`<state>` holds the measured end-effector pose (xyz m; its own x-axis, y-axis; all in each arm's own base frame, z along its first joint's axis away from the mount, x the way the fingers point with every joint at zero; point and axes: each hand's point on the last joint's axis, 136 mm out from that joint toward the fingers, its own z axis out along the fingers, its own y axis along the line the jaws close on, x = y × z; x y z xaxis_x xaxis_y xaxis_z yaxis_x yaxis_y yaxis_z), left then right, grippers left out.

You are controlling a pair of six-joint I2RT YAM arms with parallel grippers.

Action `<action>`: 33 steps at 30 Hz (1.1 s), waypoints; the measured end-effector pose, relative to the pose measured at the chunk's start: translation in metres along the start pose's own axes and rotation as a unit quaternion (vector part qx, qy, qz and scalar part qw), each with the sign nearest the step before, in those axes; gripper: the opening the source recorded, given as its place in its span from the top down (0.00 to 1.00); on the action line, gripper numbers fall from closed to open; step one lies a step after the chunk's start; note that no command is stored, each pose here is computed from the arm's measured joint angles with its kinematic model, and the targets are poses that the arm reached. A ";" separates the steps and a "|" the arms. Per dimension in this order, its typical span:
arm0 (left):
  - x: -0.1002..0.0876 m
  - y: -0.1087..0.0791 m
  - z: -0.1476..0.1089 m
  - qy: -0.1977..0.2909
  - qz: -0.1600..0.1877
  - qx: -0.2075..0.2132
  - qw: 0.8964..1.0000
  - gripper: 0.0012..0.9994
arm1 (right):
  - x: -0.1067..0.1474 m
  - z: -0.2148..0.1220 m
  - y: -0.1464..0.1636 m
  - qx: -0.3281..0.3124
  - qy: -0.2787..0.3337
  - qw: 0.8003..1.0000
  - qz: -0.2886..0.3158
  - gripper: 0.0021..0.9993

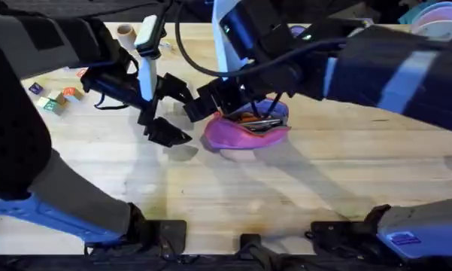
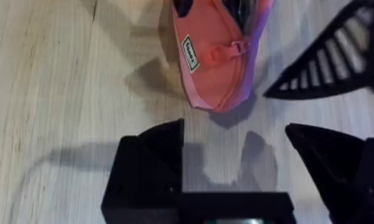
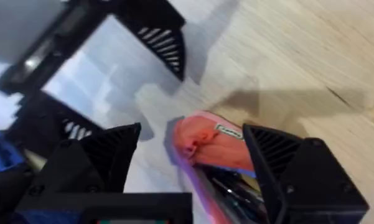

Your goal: Unzip the bag, pick up the pens from the table one at a time and place them inside, then zip the bag closed.

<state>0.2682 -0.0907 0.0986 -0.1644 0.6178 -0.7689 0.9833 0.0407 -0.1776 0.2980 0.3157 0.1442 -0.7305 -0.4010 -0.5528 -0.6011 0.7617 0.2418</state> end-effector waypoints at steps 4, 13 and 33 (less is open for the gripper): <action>0.000 0.000 0.000 0.000 0.000 0.000 1.000 0.00 | 0.007 0.014 -0.010 0.022 0.015 1.000 0.010 0.00; 0.000 0.000 0.000 0.000 0.000 0.000 1.000 0.00 | 0.020 0.029 -0.017 0.035 0.041 0.998 0.029 0.06; 0.000 0.000 0.000 0.000 0.000 0.000 1.000 0.00 | 0.032 0.029 -0.012 0.036 0.063 0.997 0.029 0.96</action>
<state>0.2681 -0.0907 0.0986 -0.1651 0.6178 -0.7688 0.9831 0.0409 -0.1782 0.2915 0.3085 0.1005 -0.8017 -0.4120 -0.4331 -0.5346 0.8183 0.2111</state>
